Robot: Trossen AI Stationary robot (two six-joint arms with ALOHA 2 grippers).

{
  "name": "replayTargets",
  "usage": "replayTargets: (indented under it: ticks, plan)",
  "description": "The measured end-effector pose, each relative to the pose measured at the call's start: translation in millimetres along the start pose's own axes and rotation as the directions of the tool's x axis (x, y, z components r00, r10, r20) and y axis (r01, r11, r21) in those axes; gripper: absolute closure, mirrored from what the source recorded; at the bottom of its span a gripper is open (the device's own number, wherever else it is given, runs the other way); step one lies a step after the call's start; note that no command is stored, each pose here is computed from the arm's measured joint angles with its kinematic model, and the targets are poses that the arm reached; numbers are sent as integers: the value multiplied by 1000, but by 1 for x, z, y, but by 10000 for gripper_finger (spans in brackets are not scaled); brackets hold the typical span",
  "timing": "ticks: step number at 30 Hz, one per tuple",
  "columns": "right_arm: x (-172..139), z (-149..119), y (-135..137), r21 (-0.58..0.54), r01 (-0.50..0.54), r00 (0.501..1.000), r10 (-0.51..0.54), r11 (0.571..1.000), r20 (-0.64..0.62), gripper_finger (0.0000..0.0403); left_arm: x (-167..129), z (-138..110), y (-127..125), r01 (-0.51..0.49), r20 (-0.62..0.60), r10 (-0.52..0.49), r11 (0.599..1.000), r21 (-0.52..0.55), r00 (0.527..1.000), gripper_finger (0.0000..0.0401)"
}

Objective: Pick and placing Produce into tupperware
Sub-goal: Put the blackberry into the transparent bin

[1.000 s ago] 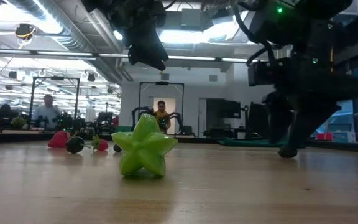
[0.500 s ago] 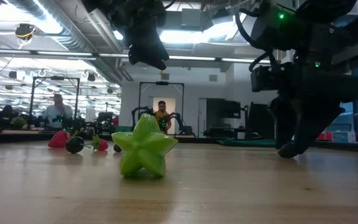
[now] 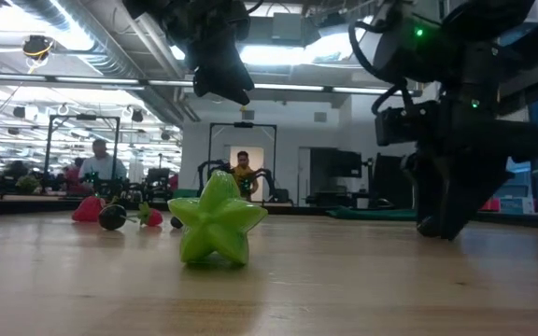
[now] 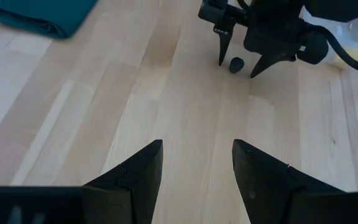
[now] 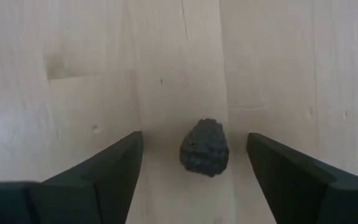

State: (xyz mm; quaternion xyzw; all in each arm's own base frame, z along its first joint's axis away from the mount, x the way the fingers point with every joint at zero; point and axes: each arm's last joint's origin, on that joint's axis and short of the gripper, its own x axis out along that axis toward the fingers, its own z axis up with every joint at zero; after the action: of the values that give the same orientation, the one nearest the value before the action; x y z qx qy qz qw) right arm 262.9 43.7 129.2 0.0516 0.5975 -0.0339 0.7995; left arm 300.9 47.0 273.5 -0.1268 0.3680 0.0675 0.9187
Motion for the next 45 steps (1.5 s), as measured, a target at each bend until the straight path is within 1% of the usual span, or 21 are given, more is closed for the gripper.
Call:
replayTargets:
  ticks: [7,12,16,29,35,38,40,42,45]
  plan:
    - [6,1,0,-2,10,1000,-10,1000,-27,113,0,0,0,0,0,0,1000,-2,1000,215]
    - [6,0,-2,5,13,999,-12,1000,-43,136,0,0,0,0,0,0,1000,-1,1000,215]
    - [6,-1,-2,6,15,999,-14,1000,-46,169,0,0,0,0,0,0,1000,0,1000,215]
    - [5,-1,-2,6,11,999,-11,1000,-43,299,0,0,0,0,0,0,1000,0,1000,215]
    - [-7,-3,-2,16,-14,1000,15,1000,-22,303,0,0,0,0,0,0,1000,0,1000,215]
    - [-18,-7,-3,81,-21,999,24,996,-37,296,0,0,0,0,0,0,1000,0,1000,215]
    - [-26,-12,-5,127,-24,997,33,992,-70,291,0,0,0,0,0,0,1000,0,1000,215]
    - [-35,-17,-5,177,-45,993,63,983,-99,292,0,0,0,0,0,0,1000,0,1000,215]
    - [-50,-19,-5,240,-116,987,139,964,-83,302,0,0,0,0,0,0,1000,11,1000,215]
